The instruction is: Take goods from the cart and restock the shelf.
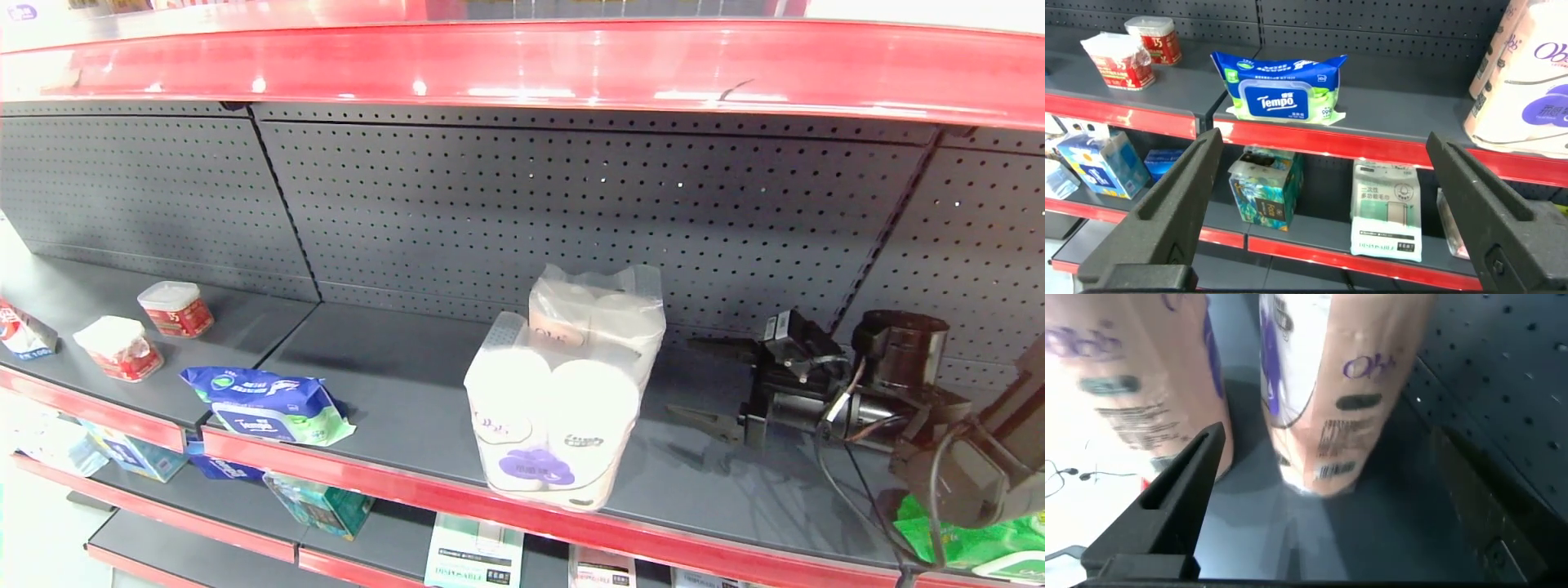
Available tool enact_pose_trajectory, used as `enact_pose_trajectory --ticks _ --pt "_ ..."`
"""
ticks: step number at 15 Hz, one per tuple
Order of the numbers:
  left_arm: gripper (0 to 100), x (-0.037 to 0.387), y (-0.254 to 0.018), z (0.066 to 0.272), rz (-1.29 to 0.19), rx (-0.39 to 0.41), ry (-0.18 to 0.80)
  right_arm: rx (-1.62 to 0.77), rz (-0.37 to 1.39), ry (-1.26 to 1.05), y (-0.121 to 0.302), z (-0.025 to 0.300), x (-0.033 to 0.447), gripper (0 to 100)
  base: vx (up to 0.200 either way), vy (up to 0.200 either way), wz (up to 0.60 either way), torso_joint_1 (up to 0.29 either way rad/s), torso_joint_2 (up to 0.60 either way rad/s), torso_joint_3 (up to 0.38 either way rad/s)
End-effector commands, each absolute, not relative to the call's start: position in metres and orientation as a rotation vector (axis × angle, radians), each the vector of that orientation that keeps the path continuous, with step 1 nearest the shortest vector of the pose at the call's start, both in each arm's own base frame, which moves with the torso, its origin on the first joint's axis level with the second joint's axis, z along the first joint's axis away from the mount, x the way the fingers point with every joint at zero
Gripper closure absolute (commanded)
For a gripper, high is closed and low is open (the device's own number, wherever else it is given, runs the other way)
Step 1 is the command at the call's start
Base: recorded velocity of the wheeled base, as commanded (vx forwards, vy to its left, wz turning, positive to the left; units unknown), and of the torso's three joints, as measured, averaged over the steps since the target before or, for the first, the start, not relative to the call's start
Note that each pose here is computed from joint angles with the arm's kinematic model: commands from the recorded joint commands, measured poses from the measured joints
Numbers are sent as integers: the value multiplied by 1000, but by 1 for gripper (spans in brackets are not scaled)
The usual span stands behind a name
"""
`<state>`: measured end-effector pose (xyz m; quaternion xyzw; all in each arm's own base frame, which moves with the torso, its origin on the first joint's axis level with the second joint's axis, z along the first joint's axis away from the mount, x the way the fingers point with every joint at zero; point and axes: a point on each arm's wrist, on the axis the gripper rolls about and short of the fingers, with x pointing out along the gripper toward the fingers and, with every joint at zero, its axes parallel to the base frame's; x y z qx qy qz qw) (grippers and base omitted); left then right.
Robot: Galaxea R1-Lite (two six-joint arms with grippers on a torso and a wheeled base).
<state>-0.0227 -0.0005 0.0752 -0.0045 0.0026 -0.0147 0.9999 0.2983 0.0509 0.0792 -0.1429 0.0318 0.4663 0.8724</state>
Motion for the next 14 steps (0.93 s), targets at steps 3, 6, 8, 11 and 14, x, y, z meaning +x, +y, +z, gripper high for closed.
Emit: enact_pose_trajectory --ticks 3,6,8,11,14 --pt "0 -23 -1 75 -29 -9 6 -285 906 83 30 104 274 0 0 0 0 0 0 0" --pt "0 -23 -1 75 -29 -9 5 -273 838 112 15 117 262 0 0 0 0 0 0 0" --pt "0 -23 -1 75 -29 -9 6 -267 775 145 7 121 246 0 0 0 0 0 0 0" --pt "0 -23 -1 75 -29 -9 5 -231 643 205 1 127 211 0 0 0 0 0 0 0" --pt "0 -23 -1 75 -29 -9 5 -208 354 256 0 138 167 0 0 0 0 0 0 0"
